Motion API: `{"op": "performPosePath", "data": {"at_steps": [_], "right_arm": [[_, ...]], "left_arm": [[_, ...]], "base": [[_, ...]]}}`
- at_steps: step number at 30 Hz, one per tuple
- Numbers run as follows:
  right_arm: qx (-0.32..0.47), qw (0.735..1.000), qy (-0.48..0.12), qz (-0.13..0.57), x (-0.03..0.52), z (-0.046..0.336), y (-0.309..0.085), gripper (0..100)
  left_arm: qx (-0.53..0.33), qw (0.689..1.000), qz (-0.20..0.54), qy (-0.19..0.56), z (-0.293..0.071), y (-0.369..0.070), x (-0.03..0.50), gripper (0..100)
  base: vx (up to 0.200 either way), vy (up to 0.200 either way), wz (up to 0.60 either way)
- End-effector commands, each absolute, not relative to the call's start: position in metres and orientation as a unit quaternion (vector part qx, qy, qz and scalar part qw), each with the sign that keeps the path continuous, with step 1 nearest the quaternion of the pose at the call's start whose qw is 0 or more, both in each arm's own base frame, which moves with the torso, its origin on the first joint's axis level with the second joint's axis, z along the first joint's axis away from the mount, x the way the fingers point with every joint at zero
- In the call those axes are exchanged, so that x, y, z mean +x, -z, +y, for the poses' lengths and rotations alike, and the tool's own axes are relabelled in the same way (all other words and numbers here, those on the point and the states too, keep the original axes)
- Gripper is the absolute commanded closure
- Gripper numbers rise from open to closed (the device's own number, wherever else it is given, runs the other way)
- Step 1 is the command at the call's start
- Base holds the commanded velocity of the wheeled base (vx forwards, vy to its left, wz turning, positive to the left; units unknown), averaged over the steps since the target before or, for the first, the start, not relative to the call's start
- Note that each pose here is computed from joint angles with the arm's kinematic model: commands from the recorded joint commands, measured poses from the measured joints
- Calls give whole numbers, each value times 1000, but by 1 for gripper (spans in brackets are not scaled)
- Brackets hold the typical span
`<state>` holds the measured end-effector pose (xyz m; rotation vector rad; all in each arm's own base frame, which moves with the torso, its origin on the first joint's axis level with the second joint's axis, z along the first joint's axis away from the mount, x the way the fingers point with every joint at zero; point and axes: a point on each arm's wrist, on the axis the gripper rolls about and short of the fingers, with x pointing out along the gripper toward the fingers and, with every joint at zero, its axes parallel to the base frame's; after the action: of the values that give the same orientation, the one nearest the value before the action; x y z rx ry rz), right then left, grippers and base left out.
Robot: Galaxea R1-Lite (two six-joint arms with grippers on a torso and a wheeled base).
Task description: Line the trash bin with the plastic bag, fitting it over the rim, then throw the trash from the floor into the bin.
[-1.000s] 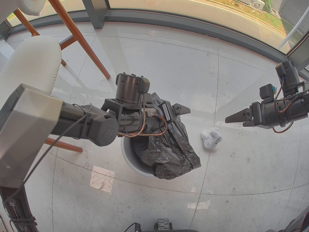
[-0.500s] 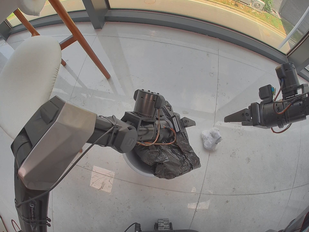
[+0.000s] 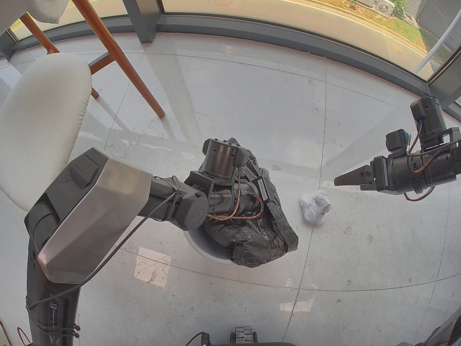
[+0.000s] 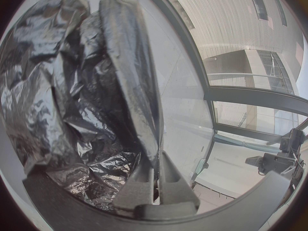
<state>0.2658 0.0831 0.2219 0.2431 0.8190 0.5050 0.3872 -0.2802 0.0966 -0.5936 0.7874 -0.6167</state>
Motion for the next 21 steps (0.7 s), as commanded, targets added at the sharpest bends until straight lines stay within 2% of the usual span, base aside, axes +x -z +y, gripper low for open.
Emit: {"op": "performPosePath", "data": {"at_steps": [1,6,12,18,21], "right_arm": [[117,880,-242,393,265,83,-222,0],[117,879,-240,396,264,81,-220,0],[117,878,-240,397,264,82,-220,0],[117,878,-241,397,265,83,-219,0],[117,878,-241,397,265,83,-219,0]], "left_arm": [[-283,838,371,282,-266,-103,385,100],[-293,844,349,283,-240,-146,361,100],[-294,849,348,268,-207,-166,330,100],[-278,846,407,202,-165,-125,302,100],[-280,851,397,199,-154,-120,294,100]], "base": [[0,0,0],[0,0,0],[0,0,0],[0,0,0],[0,0,0]]}}
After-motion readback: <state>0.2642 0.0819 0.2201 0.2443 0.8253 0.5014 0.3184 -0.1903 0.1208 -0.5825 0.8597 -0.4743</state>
